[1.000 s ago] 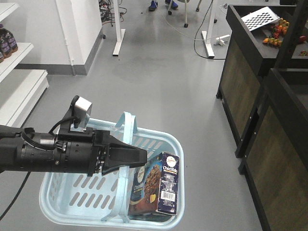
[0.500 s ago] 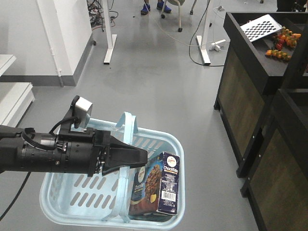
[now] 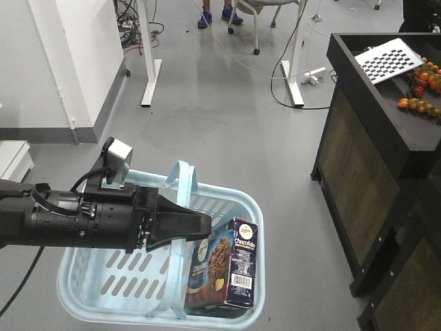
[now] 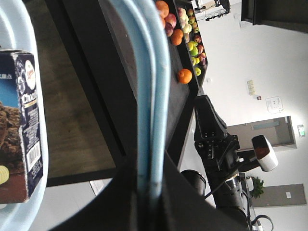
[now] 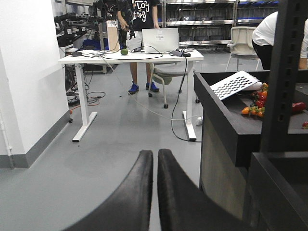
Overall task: Left arm holds basket, right arm returns cookies
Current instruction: 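Turn the base away from the shelves, carrying the basket, then turn and drive toward the snack shelf with the basket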
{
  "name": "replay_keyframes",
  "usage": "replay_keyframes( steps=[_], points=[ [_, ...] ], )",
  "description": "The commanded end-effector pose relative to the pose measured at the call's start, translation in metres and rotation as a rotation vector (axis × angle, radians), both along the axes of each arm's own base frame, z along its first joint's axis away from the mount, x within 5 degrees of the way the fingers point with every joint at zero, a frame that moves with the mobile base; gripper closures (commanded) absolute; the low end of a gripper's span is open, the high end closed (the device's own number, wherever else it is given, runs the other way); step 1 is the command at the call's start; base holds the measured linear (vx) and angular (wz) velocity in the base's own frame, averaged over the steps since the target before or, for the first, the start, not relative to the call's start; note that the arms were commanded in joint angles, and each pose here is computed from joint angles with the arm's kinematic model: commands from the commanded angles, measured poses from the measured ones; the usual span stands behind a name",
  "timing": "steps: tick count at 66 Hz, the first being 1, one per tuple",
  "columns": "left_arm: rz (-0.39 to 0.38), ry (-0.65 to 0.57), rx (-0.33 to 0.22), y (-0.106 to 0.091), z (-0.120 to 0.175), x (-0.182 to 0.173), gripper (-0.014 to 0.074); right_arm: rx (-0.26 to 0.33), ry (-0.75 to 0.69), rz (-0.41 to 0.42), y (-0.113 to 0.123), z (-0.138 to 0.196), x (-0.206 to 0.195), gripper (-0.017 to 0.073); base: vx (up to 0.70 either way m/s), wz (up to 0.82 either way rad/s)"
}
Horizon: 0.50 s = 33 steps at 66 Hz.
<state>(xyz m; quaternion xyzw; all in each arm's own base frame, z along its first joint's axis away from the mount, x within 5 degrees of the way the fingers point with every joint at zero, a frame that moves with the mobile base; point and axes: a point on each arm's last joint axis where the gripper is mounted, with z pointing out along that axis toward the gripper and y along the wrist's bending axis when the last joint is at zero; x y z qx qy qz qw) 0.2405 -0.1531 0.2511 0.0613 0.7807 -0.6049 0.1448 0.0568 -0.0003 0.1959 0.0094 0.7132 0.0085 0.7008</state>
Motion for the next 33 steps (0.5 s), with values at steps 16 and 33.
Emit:
replay_keyframes(
  steps=[16, 33],
  points=[
    [0.005, -0.063, -0.163, -0.0026, 0.0331, -0.0011, 0.0596, -0.011, -0.068, -0.001, 0.0002, 0.0018, -0.0004, 0.057, 0.35, 0.01],
    [0.005, -0.063, -0.163, -0.0026, 0.0331, -0.0011, 0.0596, -0.011, -0.068, -0.001, 0.0002, 0.0018, -0.0004, 0.057, 0.33, 0.21]
  ],
)
